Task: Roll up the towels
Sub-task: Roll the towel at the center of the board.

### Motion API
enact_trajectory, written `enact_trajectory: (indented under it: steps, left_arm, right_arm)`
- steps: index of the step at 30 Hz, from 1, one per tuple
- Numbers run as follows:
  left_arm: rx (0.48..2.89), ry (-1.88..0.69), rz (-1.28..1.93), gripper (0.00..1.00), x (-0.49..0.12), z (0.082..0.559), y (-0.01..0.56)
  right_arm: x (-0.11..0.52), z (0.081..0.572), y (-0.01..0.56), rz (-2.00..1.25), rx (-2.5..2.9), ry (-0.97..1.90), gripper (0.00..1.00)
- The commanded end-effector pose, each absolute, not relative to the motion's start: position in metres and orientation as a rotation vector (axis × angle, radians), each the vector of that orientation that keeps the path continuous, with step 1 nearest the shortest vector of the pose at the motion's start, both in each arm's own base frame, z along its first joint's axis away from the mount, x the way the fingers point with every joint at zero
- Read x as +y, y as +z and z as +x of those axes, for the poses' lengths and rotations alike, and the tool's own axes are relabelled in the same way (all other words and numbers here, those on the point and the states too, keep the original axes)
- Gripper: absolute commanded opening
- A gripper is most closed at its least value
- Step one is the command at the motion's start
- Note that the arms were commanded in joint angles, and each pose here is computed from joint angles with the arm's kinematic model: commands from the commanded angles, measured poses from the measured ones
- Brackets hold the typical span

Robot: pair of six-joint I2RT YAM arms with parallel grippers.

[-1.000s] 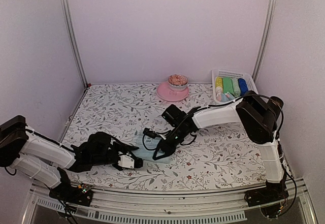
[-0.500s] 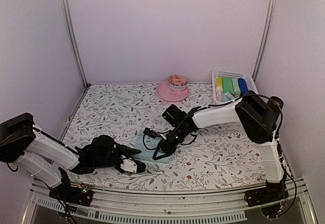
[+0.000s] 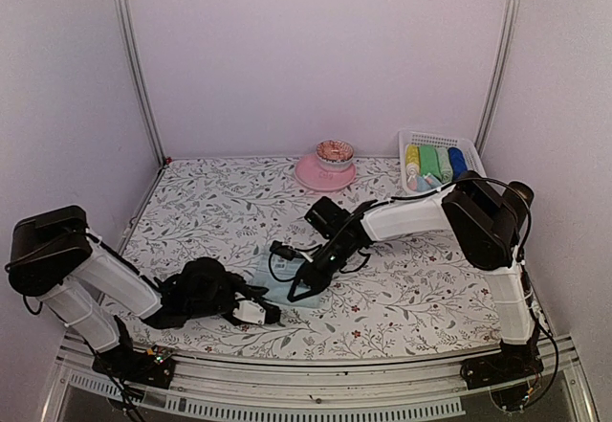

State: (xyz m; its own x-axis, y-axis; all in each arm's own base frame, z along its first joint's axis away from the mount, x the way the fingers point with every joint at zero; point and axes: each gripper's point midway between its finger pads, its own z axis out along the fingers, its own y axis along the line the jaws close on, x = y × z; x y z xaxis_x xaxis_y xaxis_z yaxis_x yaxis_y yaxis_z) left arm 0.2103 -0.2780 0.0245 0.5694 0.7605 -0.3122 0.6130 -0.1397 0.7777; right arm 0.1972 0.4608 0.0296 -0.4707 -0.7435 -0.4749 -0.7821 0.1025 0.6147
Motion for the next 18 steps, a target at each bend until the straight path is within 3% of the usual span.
enact_trajectory:
  steps: [1, 11, 18]
  left_arm:
    - [1.159, 0.213, 1.919, 0.00, -0.269, 0.206, 0.004]
    - [1.335, -0.029, 2.097, 0.00, -0.267, 0.181, -0.008]
    - [1.602, -0.281, 2.166, 0.00, -0.261, 0.181, -0.009]
  right_arm:
    - [0.445, 0.189, 0.005, -1.603, 2.430, 1.309, 0.25]
    - [0.431, 0.227, 0.069, -1.575, 2.185, 0.954, 0.69]
    - [0.409, 0.232, 0.115, -1.438, 1.880, 0.670, 0.80]
